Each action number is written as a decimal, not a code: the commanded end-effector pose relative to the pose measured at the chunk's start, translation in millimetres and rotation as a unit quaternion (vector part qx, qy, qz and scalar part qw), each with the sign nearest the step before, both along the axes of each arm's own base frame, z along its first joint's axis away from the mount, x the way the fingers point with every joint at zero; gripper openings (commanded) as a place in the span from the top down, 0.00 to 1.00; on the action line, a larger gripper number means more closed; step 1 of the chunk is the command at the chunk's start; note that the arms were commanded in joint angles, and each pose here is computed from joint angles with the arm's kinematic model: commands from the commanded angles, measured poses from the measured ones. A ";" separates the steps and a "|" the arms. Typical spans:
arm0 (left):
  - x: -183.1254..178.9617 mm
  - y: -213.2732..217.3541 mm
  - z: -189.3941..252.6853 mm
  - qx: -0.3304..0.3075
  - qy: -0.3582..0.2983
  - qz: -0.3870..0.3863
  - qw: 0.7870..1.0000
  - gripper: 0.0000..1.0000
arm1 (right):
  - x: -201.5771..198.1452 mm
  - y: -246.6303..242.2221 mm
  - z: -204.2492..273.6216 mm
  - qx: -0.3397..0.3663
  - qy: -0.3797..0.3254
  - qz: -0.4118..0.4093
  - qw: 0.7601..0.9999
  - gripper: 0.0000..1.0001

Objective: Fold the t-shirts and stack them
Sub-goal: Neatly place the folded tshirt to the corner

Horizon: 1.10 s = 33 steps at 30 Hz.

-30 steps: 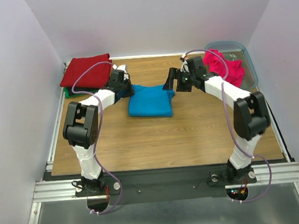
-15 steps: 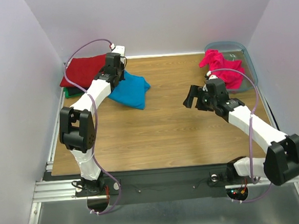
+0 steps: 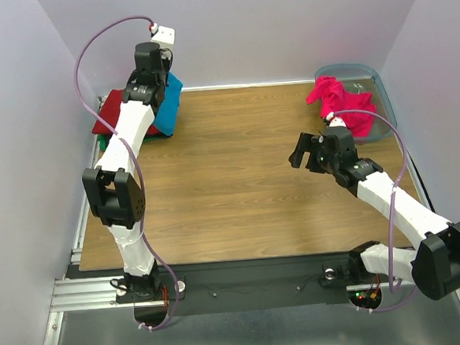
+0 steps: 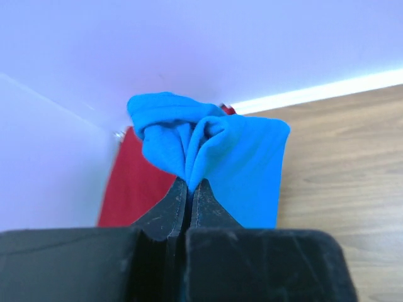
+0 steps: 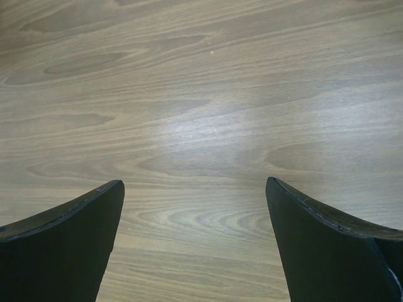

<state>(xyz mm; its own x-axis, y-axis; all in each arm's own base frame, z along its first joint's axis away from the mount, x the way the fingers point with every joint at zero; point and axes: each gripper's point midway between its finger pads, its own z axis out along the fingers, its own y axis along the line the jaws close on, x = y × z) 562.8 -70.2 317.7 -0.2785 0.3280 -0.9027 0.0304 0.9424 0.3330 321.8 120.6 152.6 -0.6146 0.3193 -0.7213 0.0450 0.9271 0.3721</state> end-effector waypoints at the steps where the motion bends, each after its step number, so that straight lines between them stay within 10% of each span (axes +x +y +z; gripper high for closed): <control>1: 2.4 4.5 60.3 0.021 -0.056 -0.005 0.998 1.00 | 5.8 -6.1 -2.2 -0.013 -0.005 -0.016 1.000 0.00; 14: 0.2 41.1 85.3 0.023 -0.070 0.017 0.997 1.00 | 4.8 -9.4 -6.8 -0.021 0.002 -0.021 1.000 0.00; 33: 74.5 159.4 -62.1 -0.024 0.031 0.124 0.991 1.00 | 13.1 -18.6 -31.7 -0.056 0.039 -0.045 0.997 0.00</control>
